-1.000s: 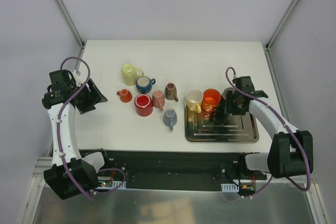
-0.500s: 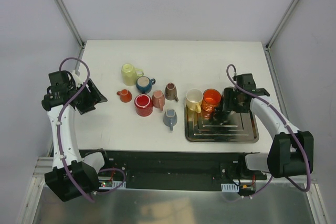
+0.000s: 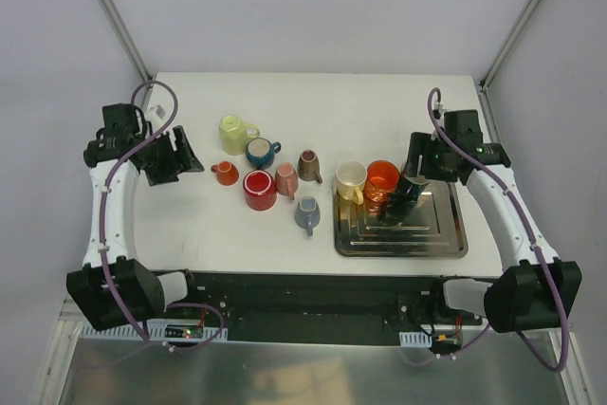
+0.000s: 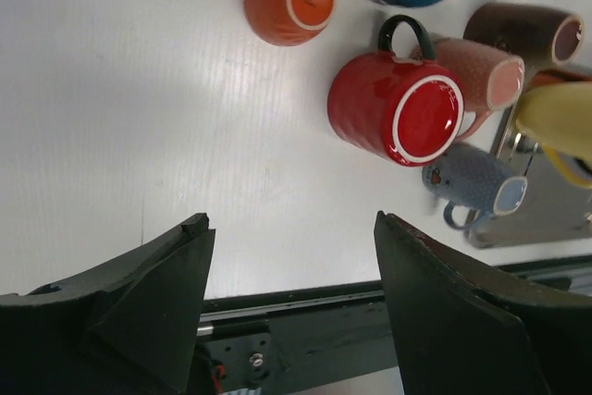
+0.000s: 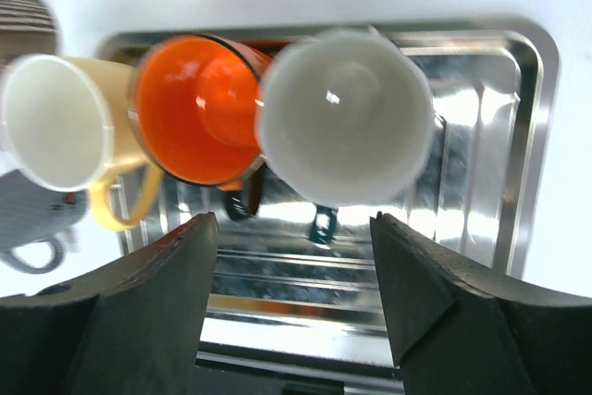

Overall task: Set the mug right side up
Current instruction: Place the cup on the tray, then move the cup to the corner of the board.

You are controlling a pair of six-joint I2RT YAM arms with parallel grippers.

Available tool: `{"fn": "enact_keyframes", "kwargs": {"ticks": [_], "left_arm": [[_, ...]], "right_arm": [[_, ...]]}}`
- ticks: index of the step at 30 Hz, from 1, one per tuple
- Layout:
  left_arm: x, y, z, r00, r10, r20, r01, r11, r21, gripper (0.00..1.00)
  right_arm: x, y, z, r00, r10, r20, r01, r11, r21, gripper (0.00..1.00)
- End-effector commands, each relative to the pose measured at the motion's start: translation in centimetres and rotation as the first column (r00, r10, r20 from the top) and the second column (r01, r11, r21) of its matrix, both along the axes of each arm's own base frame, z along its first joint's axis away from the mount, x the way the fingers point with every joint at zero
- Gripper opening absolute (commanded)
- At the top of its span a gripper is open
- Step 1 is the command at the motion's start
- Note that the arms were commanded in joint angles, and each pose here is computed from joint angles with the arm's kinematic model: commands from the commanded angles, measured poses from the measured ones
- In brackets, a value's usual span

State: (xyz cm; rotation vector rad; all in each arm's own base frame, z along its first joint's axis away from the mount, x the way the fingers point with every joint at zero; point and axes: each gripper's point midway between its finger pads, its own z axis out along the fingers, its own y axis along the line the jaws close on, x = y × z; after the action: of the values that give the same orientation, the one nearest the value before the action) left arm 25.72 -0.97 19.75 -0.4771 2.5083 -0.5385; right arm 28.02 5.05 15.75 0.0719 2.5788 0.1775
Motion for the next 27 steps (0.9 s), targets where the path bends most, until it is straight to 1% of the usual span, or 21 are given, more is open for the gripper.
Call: {"fn": "enact_keyframes", "kwargs": {"ticks": [1, 2, 5, 6, 8, 10, 12, 15, 16, 17, 18, 20, 22, 24, 25, 27], "left_arm": [[3.3, -1.6, 2.1, 0.967, -0.234, 0.097, 0.221, 0.967, 0.129, 0.73], [4.0, -1.8, 1.9, 0.955, -0.28, 0.093, 0.265, 0.952, 0.154, 0.73], [7.0, -1.9, 2.3, 0.944, -0.317, 0.095, 0.296, 0.937, 0.186, 0.74], [7.8, -1.9, 1.9, 0.944, -0.32, 0.086, 0.299, 0.935, 0.192, 0.74], [11.0, -1.5, 2.3, 0.941, -0.314, 0.122, 0.281, 0.931, 0.234, 0.77], [14.2, -1.7, 2.7, 0.933, -0.319, 0.168, 0.272, 0.929, 0.25, 0.81], [17.0, -2.0, 2.6, 0.925, -0.327, 0.191, 0.274, 0.926, 0.26, 0.9], [20.9, -2.7, 1.9, 0.923, -0.33, 0.197, 0.273, 0.924, 0.268, 0.91], [22.1, -2.7, 1.8, 0.926, -0.319, 0.201, 0.261, 0.927, 0.268, 0.91], [23.2, -2.9, 0.5, 0.941, -0.287, 0.177, 0.241, 0.94, 0.243, 0.9], [24.3, -3.0, 0.1, 0.944, -0.278, 0.178, 0.233, 0.943, 0.239, 0.9], [25.6, -3.8, -0.7, 0.94, -0.292, 0.177, 0.248, 0.94, 0.235, 0.9], [26.2, -5.2, -1.5, 0.926, -0.333, 0.18, 0.295, 0.933, 0.208, 0.89], [26.6, -5.3, -2.0, 0.926, -0.334, 0.176, 0.299, 0.934, 0.197, 0.89], [26.5, -6.7, -2.4, 0.919, -0.357, 0.168, 0.321, 0.924, 0.208, 0.89], [26.5, -7.2, -2.8, 0.915, -0.37, 0.162, 0.328, 0.915, 0.236, 0.89]], "right_arm": [[3.8, 4.6, 4.4, 0.966, 0.179, 0.187, -0.207, 0.969, 0.139, 0.73], [4.4, 6.0, 4.9, 0.948, 0.233, 0.219, -0.268, 0.952, 0.148, 0.73], [5.5, 9.8, 6.1, 0.856, 0.415, 0.308, -0.466, 0.878, 0.112, 0.73], [5.7, 10.9, 6.4, 0.825, 0.461, 0.327, -0.514, 0.853, 0.095, 0.74], [6.3, 12.7, 6.7, 0.795, 0.498, 0.346, -0.557, 0.825, 0.091, 0.74], [7.0, 14.1, 6.7, 0.794, 0.5, 0.345, -0.565, 0.817, 0.116, 0.74], [7.3, 15.1, 6.7, 0.794, 0.503, 0.341, -0.572, 0.809, 0.137, 0.74], [7.2, 16.4, 6.4, 0.781, 0.529, 0.331, -0.595, 0.792, 0.139, 0.74], [7.2, 16.8, 6.3, 0.778, 0.536, 0.328, -0.601, 0.787, 0.137, 0.75], [7.2, 17.0, 6.2, 0.774, 0.542, 0.327, -0.606, 0.784, 0.135, 0.75], [7.2, 17.1, 6.1, 0.774, 0.543, 0.326, -0.606, 0.785, 0.132, 0.75], [7.2, 17.1, 5.9, 0.776, 0.541, 0.324, -0.603, 0.788, 0.126, 0.76], [7.1, 17.0, 5.7, 0.776, 0.542, 0.321, -0.601, 0.791, 0.118, 0.77], [6.9, 16.7, 5.5, 0.776, 0.546, 0.316, -0.601, 0.792, 0.107, 0.77], [6.8, 16.6, 5.3, 0.775, 0.549, 0.313, -0.603, 0.791, 0.106, 0.77], [6.3, 16.6, 5.1, 0.765, 0.565, 0.308, -0.618, 0.778, 0.109, 0.77]]}}
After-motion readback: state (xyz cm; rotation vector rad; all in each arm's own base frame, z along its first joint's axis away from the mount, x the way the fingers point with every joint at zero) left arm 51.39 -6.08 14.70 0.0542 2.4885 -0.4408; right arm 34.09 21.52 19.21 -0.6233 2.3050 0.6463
